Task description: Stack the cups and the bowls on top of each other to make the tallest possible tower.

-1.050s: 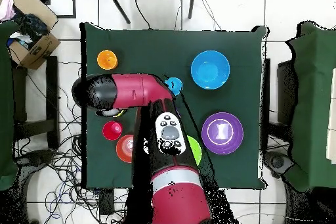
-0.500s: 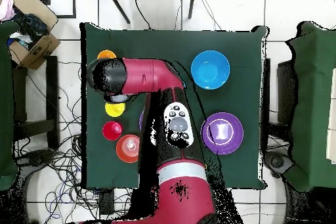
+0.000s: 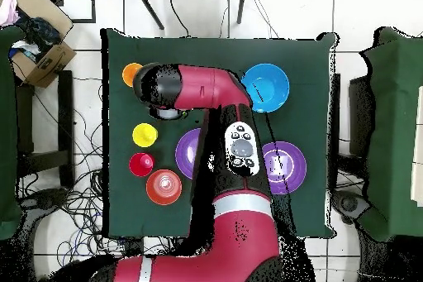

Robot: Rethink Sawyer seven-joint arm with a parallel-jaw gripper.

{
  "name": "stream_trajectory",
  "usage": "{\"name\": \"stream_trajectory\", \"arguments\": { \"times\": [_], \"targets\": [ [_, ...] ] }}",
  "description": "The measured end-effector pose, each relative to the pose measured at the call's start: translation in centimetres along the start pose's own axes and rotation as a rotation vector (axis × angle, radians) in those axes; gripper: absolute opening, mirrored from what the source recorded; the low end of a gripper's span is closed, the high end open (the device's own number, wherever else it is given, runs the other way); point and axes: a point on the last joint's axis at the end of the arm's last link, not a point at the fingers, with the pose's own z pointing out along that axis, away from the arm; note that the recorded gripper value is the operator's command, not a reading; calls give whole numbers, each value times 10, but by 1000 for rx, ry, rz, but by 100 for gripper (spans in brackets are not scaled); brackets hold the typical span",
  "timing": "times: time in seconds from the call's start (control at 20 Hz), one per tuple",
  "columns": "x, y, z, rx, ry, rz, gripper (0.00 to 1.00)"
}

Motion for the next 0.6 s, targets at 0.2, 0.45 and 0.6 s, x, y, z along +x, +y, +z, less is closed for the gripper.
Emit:
{"name": "stream_trajectory", "arguments": {
  "times": [0.2, 0.45, 0.6],
  "targets": [
    [1, -10, 8, 7, 12, 21, 100],
    [2, -16, 12, 6, 19, 35, 100],
    [1, -21, 11, 1, 19, 51, 100]
  ]
}}
